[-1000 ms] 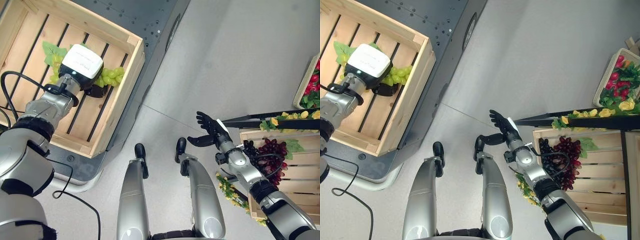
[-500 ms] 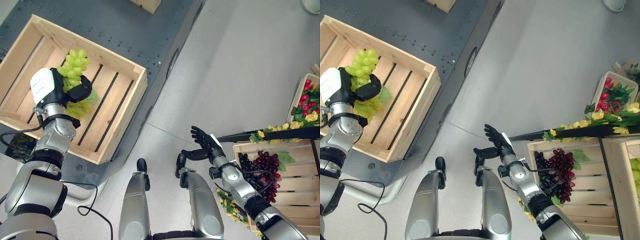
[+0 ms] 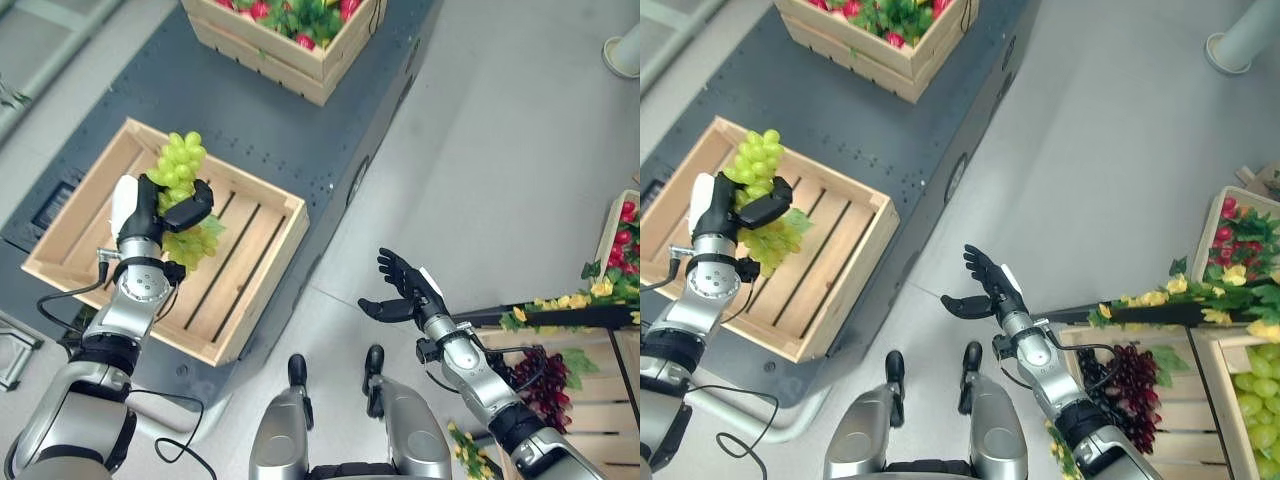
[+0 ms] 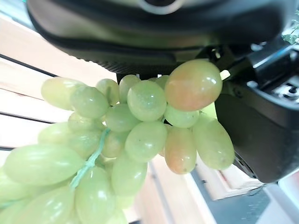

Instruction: Pick up the fruits from the basket on one side to the basket on the other side

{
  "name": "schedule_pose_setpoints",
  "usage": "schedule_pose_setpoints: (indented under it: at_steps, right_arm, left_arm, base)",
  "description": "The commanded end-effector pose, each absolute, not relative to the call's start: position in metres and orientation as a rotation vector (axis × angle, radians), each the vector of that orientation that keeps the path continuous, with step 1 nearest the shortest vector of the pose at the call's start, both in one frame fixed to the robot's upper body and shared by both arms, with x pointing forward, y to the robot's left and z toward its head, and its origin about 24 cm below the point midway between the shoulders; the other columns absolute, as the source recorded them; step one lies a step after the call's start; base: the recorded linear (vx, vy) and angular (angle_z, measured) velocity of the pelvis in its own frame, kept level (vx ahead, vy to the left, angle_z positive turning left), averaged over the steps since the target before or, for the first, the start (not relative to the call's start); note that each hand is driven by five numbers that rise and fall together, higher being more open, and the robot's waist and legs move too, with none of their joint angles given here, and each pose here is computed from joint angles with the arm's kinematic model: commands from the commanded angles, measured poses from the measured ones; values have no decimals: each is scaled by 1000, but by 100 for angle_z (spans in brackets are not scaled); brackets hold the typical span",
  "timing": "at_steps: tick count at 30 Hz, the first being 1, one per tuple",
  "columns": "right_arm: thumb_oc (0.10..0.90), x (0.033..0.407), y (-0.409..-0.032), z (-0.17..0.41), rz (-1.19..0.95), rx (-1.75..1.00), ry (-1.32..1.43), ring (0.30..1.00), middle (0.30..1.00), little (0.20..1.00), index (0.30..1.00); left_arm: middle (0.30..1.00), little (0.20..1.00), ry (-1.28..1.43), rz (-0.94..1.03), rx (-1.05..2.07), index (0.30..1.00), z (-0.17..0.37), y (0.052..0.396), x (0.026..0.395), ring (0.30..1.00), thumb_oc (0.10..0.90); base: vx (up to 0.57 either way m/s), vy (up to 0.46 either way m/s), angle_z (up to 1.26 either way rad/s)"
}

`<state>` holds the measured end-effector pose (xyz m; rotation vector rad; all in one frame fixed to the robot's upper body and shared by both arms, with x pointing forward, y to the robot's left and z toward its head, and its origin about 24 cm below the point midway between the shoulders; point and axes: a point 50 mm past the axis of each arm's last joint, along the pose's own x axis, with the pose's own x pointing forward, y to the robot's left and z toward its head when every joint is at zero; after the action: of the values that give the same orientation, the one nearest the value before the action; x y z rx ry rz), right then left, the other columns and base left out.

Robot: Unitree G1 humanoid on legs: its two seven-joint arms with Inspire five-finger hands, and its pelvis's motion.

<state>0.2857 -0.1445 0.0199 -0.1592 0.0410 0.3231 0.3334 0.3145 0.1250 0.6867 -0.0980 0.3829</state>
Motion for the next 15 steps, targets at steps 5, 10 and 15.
schedule_pose_setpoints:
  at_steps: [5,10,15]
  right_arm:
    - [800,273,-138,36,470,-105,-71,900,900,900,900]
    - [800,275,-132,43,518,-39,-77,900,900,900,900]
    - [800,286,-126,64,572,49,-108,900,900,900,900]
  left_arm:
    - [300,300,-301,378,535,300,157,318,329,300,400]
    - [300,300,-340,306,494,300,169,311,332,300,400]
    - [300,300,-383,183,424,300,191,299,340,300,400]
  base:
    - [81,-96,0]
    - [39,-89,5]
    - [12,-67,3]
